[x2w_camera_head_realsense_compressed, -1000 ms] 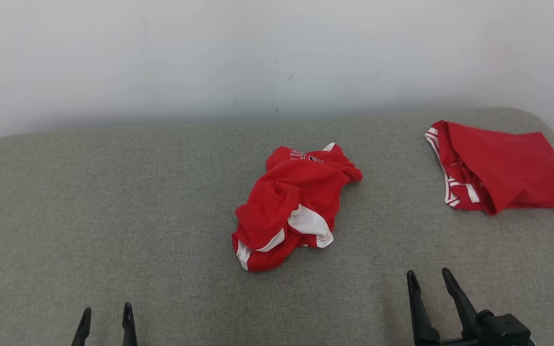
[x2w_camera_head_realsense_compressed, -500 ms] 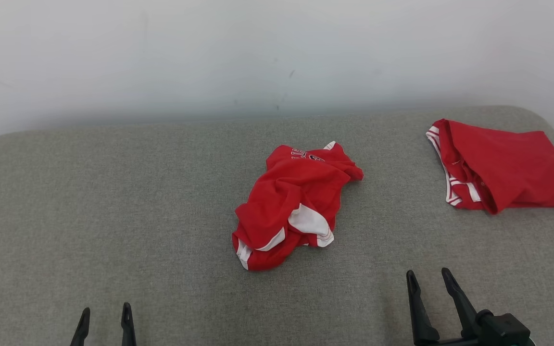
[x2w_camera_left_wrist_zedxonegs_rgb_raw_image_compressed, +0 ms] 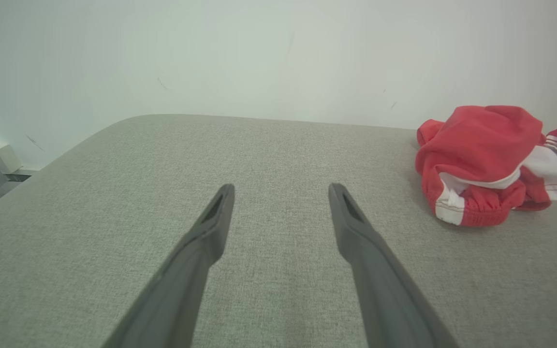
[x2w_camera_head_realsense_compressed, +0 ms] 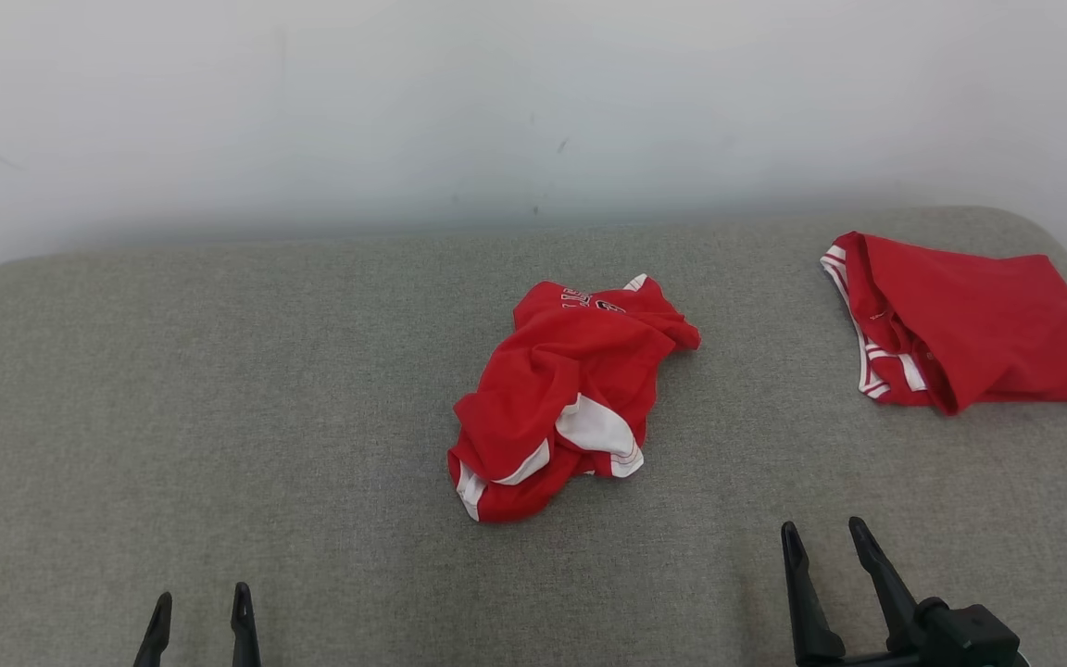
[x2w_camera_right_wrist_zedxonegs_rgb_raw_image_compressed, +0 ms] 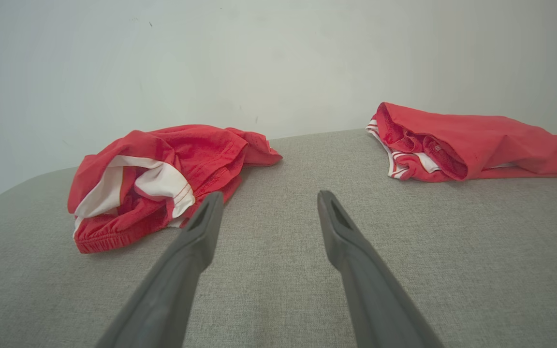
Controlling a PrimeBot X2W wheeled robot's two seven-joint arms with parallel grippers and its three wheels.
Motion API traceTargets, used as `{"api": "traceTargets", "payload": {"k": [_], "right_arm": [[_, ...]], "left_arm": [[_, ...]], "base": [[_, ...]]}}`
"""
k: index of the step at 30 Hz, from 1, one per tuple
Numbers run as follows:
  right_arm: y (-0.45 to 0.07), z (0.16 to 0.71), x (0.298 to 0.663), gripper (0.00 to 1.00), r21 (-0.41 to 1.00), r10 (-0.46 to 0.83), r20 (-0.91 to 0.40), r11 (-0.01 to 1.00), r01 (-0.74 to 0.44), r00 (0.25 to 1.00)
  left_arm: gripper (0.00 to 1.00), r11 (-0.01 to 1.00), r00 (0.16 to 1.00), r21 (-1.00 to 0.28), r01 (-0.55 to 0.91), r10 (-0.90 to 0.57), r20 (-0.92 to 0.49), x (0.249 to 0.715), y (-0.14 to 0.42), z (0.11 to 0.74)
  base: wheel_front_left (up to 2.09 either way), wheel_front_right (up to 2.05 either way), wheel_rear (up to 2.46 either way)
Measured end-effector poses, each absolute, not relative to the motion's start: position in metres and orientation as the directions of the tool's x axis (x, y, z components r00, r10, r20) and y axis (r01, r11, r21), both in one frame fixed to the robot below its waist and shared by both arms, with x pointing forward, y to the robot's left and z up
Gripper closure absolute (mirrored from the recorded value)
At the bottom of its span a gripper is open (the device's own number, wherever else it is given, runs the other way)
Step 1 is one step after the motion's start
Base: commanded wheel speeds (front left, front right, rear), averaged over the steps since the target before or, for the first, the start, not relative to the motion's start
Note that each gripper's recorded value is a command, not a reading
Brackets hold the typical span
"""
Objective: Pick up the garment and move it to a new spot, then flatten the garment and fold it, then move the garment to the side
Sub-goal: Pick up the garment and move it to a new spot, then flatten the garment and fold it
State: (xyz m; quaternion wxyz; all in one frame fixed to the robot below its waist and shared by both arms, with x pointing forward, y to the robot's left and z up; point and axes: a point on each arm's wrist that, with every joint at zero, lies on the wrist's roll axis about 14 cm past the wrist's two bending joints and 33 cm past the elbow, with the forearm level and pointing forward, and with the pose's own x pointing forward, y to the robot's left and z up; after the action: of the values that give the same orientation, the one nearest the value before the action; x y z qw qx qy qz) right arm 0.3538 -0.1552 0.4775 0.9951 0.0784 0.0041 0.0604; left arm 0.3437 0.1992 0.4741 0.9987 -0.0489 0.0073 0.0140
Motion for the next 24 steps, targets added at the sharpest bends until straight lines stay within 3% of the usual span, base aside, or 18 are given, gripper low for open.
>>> {"api": "traceTargets", "payload": {"k": [24], "right_arm": [[-0.1521, 0.4804, 0.3524, 0.00, 0.156, 0.130, 0.010, 0.979, -0.130, 0.991]], "left_arm": [[0.00, 0.994, 1.000, -0.105, -0.030, 0.029, -0.008, 0.3411, 0.1983, 0.4767]], "base": [[0.00, 0.00, 0.00]]}}
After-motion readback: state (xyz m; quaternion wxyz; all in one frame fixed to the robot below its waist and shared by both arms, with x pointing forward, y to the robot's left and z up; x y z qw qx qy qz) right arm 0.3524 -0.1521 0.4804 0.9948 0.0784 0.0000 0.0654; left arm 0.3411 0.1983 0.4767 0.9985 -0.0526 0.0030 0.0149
